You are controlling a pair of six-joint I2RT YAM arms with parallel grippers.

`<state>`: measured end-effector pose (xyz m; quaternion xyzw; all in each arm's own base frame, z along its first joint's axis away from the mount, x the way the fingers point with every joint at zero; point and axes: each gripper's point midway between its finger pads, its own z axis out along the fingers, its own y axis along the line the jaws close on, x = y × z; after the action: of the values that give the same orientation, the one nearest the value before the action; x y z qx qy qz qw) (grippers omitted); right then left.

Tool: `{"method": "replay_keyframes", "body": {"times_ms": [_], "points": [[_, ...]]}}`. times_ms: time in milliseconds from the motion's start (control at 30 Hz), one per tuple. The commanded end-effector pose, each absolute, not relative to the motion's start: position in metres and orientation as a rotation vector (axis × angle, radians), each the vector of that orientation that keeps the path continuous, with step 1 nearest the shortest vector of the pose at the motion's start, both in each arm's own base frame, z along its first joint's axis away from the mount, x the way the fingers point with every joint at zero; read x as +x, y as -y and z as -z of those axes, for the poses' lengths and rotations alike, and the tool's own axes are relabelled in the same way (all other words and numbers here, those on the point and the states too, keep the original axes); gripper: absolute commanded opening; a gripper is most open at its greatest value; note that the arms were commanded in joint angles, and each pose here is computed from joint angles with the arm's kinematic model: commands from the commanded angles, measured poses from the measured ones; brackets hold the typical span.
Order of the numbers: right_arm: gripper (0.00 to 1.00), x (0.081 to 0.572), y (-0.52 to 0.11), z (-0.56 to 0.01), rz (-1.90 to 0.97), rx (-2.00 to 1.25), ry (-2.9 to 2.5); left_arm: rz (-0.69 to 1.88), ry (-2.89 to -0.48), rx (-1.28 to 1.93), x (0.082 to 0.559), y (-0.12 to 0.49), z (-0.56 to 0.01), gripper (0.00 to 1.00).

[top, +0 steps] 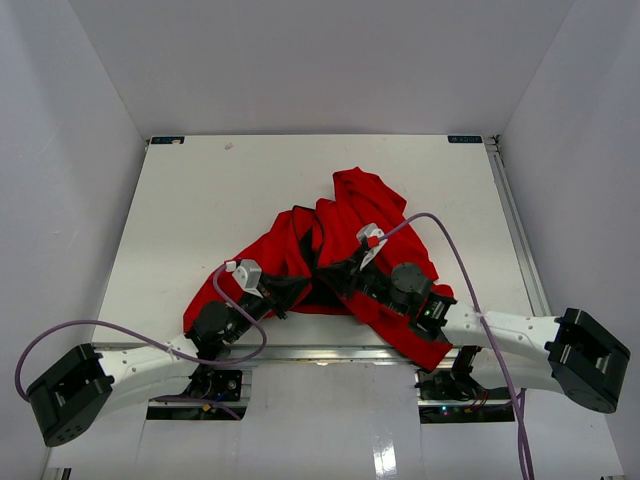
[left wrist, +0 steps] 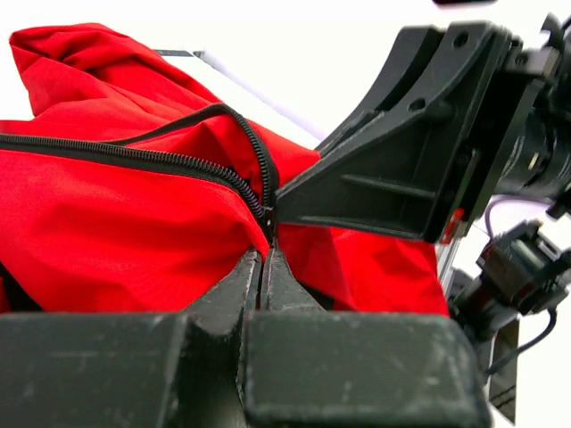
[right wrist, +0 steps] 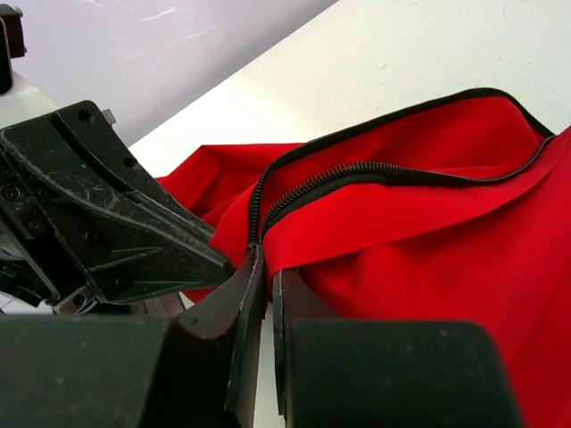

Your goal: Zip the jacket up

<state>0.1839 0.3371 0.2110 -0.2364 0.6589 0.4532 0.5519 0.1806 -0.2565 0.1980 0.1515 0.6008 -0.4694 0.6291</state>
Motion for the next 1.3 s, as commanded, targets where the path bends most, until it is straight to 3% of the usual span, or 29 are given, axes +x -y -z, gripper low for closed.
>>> {"method": "replay_keyframes", "body": {"times_ms": [0, 367, 1267], "points": [[0.08, 0.182, -0.333, -0.242, -1.061, -0.567, -1.458, 1.095, -1.37, 0.512, 0.162, 0.266, -0.19, 0.0], [0.08, 0.172, -0.342, -0.24, -1.036, -0.745, -1.44, 1.16, -1.377, 0.64, 0.144, 0.277, -0.188, 0.0], [0.08, 0.189, -0.322, -0.273, -0.924, -0.688, -1.357, 1.272, -1.359, 0.794, 0.119, 0.285, -0.182, 0.0]]}}
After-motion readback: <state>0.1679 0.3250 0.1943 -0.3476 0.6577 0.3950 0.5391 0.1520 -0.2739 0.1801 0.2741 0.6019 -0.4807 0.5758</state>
